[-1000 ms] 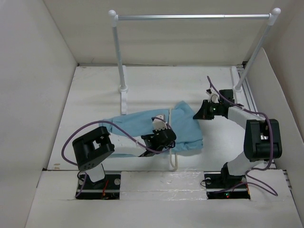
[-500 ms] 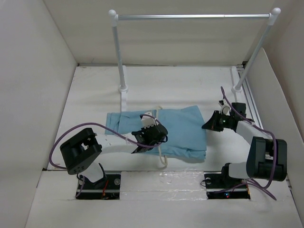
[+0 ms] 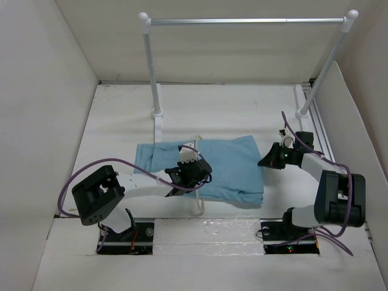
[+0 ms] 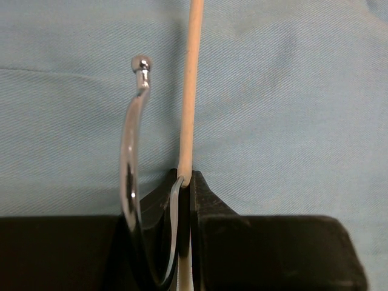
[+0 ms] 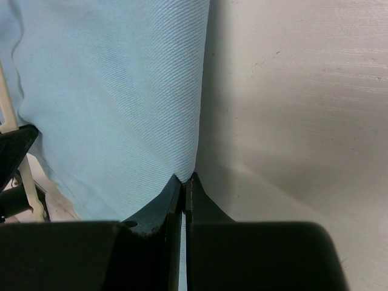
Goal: Place the trousers on the hanger
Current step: Place trousers on hanger
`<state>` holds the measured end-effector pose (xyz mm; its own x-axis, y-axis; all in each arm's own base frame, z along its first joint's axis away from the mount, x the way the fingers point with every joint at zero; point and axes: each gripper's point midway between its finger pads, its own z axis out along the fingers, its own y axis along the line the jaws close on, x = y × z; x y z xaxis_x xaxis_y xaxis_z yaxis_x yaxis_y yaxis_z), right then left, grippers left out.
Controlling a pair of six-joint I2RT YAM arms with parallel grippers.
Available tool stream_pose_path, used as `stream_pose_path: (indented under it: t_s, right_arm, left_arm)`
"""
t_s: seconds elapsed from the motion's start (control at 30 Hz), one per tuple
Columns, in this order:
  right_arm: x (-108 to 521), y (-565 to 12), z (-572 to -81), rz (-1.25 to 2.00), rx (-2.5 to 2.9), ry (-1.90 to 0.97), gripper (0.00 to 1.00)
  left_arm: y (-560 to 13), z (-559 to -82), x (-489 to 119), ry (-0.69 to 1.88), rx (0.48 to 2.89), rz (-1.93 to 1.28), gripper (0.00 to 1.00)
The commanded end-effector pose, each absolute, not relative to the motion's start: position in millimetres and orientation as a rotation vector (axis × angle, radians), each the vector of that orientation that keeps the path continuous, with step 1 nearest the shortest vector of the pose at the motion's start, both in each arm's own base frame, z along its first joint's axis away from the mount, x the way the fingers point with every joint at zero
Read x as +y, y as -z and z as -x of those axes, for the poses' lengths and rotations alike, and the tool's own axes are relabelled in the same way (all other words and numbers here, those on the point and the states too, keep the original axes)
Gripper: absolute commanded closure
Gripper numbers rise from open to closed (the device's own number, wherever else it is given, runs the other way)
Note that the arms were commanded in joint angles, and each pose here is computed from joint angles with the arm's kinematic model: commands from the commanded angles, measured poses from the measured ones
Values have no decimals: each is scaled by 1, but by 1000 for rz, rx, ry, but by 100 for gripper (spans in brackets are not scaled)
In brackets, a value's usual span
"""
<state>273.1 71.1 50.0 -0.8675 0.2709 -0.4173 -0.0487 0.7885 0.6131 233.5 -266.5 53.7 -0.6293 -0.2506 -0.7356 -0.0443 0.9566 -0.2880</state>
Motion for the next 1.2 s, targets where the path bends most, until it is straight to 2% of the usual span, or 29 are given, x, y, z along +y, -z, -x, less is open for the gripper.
stream_pose_path:
  t_s: [0.0, 0.17, 0.7, 0.77, 0.8, 0.87, 0.9, 0.97, 1.0, 1.1, 1.17]
  right_arm:
    - [45, -48, -296, -179, 2430, -725, 100]
    - [42, -45, -295, -202, 2436, -703, 100]
    - [42, -39, -294, -227, 2444, -686, 100]
    - [43, -43, -295, -214, 2440, -696, 91]
    - [44, -45, -293, -213, 2445, -705, 79]
    - [50, -68, -298, -156, 2396, -721, 65]
    - [54, -76, -294, -140, 2401, -734, 53]
    - [64, -117, -293, -64, 2340, -729, 44]
    - [67, -133, -292, -42, 2312, -720, 37]
    - [89, -209, -279, 68, 2159, -707, 27]
    - [119, -254, -257, 141, 2046, -792, 25]
  left_arm:
    - [-56, -245, -220, 28, 2184, 110, 100]
    - [-64, -248, -221, 21, 2169, 93, 100]
    - [-107, -257, -253, 249, 2102, 161, 100]
    - [-121, -261, -257, 256, 2083, 174, 100]
    - [-128, -259, -258, 257, 2082, 164, 100]
    - [-157, -264, -265, 298, 2045, 172, 100]
    - [-170, -263, -263, 302, 2040, 168, 100]
    - [-207, -267, -267, 338, 2000, 193, 100]
    - [-218, -266, -263, 328, 1998, 191, 100]
    - [-270, -265, -262, 356, 1929, 209, 100]
    - [-301, -264, -265, 397, 1890, 208, 100]
